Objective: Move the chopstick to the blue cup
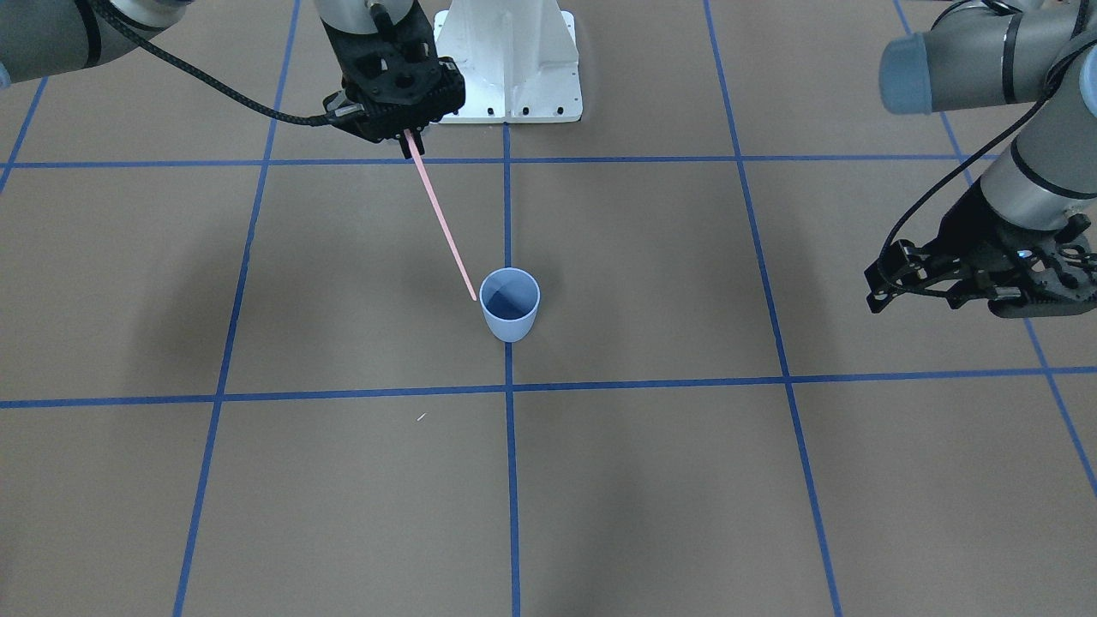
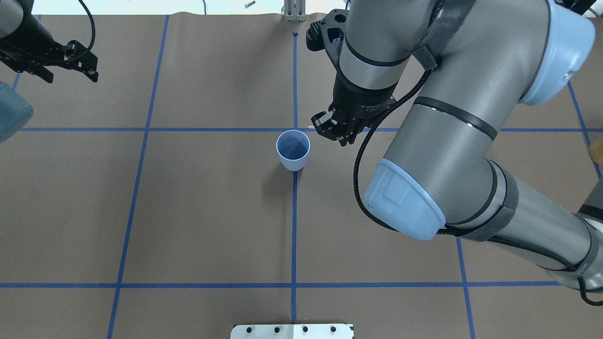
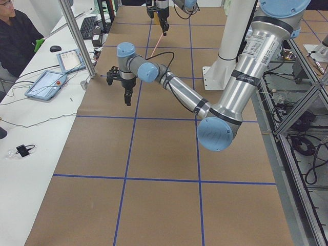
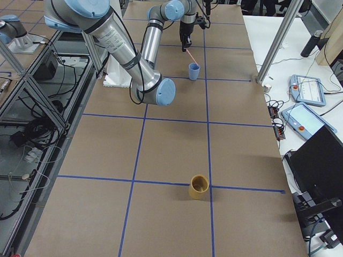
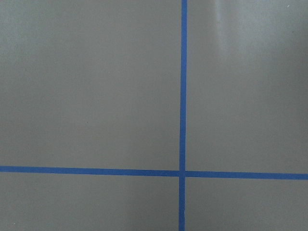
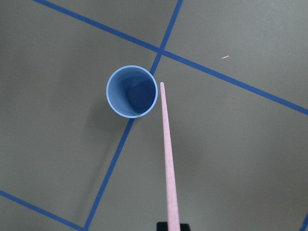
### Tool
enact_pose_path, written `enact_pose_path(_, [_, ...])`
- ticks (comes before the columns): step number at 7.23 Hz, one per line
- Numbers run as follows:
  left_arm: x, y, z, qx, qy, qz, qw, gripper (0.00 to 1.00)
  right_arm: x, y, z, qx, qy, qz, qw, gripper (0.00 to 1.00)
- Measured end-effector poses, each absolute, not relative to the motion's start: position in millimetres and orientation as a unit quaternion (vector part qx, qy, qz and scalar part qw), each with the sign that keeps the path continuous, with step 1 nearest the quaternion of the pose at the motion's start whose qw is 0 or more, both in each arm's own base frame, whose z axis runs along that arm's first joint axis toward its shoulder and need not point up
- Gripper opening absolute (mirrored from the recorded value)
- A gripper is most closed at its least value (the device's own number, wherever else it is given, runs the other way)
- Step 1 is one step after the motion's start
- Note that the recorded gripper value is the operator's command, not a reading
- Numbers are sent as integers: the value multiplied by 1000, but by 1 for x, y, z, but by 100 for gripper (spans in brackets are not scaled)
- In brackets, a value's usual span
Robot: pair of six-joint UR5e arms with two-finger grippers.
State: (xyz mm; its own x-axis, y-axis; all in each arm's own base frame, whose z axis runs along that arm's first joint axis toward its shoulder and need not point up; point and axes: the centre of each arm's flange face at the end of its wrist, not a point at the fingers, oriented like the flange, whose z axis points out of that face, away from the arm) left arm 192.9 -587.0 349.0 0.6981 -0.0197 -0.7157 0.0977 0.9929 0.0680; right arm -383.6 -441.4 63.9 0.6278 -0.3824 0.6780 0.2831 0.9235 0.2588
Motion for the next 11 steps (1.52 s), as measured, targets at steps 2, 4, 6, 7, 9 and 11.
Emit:
enact_pose_path(2, [190,-591,356,47,384,-34,922,98,-399,-436,63,68,-389,-190,899,0])
enact_pose_path(4, [190,-592,358,45,383,-35,922,98,-416,-426,66,66,-383,-201,899,0])
enact_pose_path(6, [189,-593,361,45,381,-33,923,98,-434,-420,69,56,-376,-209,901,0])
enact_pose_path(7, [189,-594,363,44,380,-32,923,98,-442,-420,72,52,-371,-211,903,0])
enact_pose_path(9, [188,-594,367,42,379,-32,924,98,-460,-423,78,53,-368,-215,903,0])
enact_pose_path(11, [188,-594,368,41,378,-33,924,98,-472,-426,81,54,-369,-219,902,18])
